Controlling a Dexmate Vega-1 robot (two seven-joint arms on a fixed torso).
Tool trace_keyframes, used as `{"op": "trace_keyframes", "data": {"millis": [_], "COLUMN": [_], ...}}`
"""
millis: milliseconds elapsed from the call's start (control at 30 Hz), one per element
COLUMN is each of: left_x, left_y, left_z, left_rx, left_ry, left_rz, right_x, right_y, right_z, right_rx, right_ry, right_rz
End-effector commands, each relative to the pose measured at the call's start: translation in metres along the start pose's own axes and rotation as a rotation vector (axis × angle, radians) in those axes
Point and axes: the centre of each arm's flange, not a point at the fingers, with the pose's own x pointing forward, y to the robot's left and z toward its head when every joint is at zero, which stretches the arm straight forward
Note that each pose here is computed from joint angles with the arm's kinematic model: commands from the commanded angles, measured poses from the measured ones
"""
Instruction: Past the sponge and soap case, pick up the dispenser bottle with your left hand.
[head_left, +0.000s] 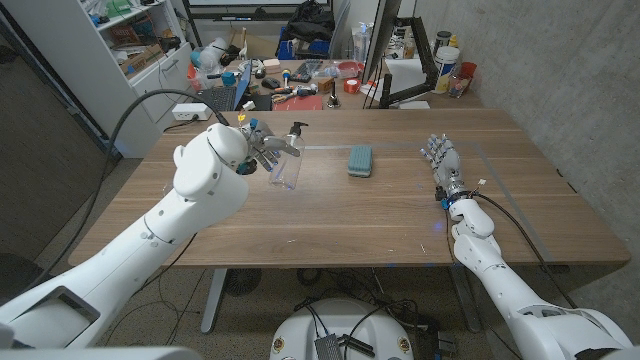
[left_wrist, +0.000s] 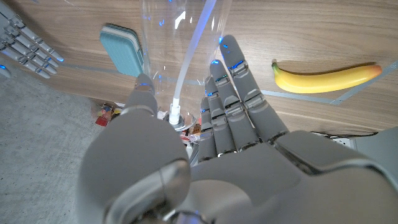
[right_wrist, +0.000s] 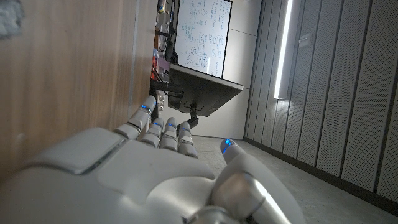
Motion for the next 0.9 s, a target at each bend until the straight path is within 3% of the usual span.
{"op": "trace_keyframes", "data": {"millis": [33,900], "left_x": [-0.002,-0.013], "left_y": [0.006,0.020], "left_z": [0.004,0.004], "left_rx": [-0.019,-0.078], "left_ry": [-0.026,-0.091], "left_rz": [0.038,0.135], "right_x": [-0.002,-0.006], "right_y": [0.001,0.007], "right_z": [0.000,0.000], "right_rx": [0.009,0.021], "right_ry": [-0.006,-0.022], "right_rz": [-0.003,-0.011]}}
